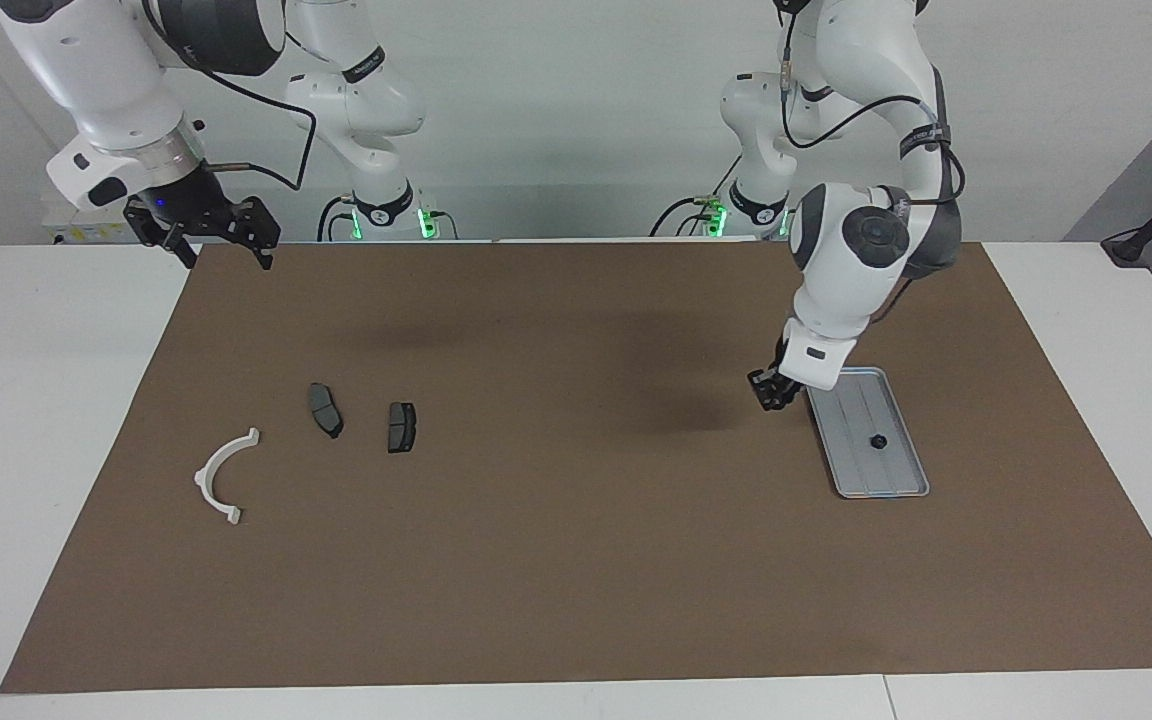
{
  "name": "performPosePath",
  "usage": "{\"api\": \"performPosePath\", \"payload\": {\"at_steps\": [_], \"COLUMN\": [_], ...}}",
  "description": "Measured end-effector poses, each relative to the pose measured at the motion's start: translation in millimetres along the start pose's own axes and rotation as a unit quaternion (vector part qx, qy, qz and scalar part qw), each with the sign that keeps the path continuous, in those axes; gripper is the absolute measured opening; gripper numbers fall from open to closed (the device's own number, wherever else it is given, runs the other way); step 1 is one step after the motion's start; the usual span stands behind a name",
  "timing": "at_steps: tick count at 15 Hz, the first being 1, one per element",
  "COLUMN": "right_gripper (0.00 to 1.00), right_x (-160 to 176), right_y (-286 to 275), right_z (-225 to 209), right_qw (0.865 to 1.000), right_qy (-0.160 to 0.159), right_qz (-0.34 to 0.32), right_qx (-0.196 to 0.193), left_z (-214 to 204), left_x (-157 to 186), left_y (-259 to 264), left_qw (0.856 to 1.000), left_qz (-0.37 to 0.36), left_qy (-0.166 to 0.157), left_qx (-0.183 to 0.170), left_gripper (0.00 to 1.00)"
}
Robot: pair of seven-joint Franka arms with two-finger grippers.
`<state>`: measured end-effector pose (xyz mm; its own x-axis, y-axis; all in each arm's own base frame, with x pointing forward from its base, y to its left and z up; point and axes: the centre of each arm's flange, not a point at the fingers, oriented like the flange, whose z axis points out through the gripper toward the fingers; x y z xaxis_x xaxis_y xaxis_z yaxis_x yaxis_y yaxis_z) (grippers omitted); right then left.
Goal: Place bearing gear from tray to pile
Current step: 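Carry the gear with the left gripper toward the table center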
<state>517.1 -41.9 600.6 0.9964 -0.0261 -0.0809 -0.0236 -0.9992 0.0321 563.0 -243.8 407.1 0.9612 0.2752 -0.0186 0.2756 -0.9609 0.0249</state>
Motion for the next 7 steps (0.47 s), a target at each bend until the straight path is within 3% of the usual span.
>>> {"api": "performPosePath", "payload": {"at_steps": [5, 7], "right_gripper": [1.0, 1.0], "right_x": [0.0, 0.0], "right_y": [0.1, 1.7], "right_z": [0.3, 1.3], "right_qw": [1.0, 1.0], "right_qy": [0.0, -0.001], "right_qz": [0.0, -0.003], "right_qx": [0.0, 0.0], "left_z": [35.1, 54.4], "left_x": [-74.0, -84.8], "left_y": [123.2, 155.1], "left_qw": [0.999, 0.999], "left_qz": [-0.033, -0.047], "left_qy": [-0.001, 0.001], "left_qx": [-0.002, -0.017], "left_gripper": [0.35, 0.35]}}
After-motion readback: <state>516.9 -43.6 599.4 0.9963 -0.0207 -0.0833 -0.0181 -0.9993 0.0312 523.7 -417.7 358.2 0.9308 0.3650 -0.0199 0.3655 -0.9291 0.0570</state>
